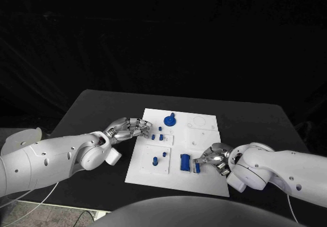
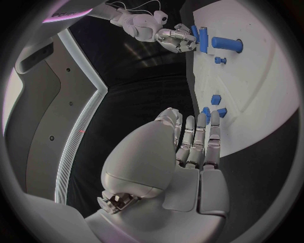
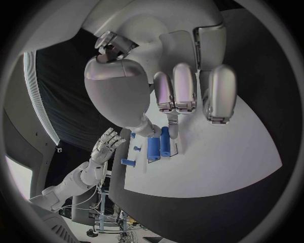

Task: Assemble the parts on the task board

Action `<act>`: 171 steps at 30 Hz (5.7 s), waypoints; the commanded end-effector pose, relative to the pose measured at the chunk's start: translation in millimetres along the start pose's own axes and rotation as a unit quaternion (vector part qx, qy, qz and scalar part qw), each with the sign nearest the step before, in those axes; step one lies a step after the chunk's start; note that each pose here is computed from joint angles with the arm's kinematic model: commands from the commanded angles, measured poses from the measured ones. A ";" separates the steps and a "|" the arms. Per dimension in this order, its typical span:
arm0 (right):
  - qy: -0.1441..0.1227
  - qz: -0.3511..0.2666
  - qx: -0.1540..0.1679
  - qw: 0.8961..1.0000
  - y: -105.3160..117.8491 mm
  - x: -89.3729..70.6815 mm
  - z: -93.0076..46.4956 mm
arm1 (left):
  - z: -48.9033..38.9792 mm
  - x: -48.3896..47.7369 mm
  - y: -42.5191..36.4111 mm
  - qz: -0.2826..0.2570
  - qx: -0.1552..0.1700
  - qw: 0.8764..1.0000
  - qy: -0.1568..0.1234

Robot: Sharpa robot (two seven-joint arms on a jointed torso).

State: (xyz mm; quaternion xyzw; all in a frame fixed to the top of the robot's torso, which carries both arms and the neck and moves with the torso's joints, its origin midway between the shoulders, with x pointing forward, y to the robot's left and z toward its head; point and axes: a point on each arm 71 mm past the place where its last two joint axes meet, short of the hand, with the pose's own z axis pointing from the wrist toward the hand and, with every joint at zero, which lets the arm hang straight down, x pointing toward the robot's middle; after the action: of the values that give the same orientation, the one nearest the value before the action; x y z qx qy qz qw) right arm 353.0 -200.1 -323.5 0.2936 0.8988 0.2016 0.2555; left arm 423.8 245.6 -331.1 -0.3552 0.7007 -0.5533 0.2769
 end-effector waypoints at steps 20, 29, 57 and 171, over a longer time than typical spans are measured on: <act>0.013 -0.044 0.028 0.999 -7.2 4.3 3.0 | 1.7 3.5 -0.5 -0.007 0.002 1.000 0.013; 0.003 -0.036 0.020 0.999 -6.4 2.9 3.3 | 1.5 3.3 -0.3 -0.007 0.001 1.000 0.013; 0.009 -0.040 0.016 0.999 -5.8 4.5 1.9 | 0.9 3.5 0.3 -0.008 -0.003 1.000 0.016; -0.121 -0.276 -0.070 0.951 4.7 22.1 -4.3 | -0.1 3.2 2.3 -0.012 -0.014 1.000 0.024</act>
State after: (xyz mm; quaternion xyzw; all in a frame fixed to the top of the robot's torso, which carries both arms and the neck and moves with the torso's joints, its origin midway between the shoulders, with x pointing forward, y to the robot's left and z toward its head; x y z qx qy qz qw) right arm 338.6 -183.3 -322.7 0.0444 0.8832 0.1561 0.4400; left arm 422.2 245.7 -333.8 -0.3567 0.7108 -0.5487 0.2578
